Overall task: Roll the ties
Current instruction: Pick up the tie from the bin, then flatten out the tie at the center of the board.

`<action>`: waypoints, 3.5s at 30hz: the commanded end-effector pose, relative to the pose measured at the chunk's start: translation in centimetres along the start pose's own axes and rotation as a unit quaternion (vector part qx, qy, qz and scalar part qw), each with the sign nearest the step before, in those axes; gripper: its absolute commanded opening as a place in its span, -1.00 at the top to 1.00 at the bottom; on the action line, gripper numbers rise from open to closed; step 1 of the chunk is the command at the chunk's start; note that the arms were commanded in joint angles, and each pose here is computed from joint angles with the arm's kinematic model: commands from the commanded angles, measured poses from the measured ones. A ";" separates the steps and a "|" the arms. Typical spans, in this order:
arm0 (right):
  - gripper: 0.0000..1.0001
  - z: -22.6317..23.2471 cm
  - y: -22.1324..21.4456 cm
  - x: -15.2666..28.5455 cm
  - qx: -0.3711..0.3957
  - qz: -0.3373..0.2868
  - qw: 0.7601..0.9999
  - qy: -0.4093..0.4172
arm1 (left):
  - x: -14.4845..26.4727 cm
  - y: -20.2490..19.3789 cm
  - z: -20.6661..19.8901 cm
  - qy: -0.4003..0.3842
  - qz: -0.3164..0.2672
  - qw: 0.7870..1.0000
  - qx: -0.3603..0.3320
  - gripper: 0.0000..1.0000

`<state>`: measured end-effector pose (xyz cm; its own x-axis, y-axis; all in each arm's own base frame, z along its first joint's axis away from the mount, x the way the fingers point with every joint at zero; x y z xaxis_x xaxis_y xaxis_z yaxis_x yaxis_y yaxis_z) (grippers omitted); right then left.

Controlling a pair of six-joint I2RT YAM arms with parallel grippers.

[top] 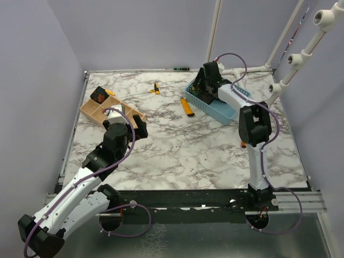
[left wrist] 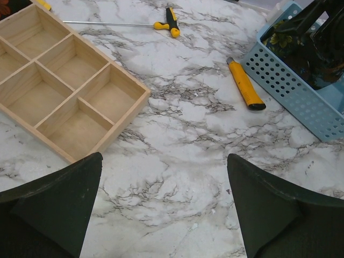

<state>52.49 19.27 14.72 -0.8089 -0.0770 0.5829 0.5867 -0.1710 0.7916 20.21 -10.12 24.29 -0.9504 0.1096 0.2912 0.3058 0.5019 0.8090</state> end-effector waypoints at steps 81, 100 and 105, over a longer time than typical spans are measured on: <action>0.99 4.1 5.4 56.2 0.157 -0.267 0.603 0.735 | 9.6 7.9 -9.0 -0.417 -0.094 0.903 0.036 -0.98; 0.99 4.4 -1.4 47.7 0.146 -0.224 0.587 0.764 | 12.8 2.8 -8.6 -0.556 0.033 0.826 0.082 -0.98; 0.99 5.9 0.0 49.1 0.108 -0.243 0.542 0.797 | 13.6 3.6 -9.3 -0.590 0.012 0.804 0.080 -0.98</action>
<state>13.80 20.65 42.27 0.1433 -0.9127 -0.3827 0.1391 -0.3643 0.9208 9.75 -14.69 33.96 -0.4512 0.8121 -0.3700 0.4367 0.5625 0.7020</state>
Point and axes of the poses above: each gripper's point midway between its finger pads, its own x axis back along the fingers, its own z axis along the line the jaws close on, y = z × x, the point moved 7 cm from there along x, back along the fingers, and after that the axes turned 14 degrees about x, right-handed, at the moved point
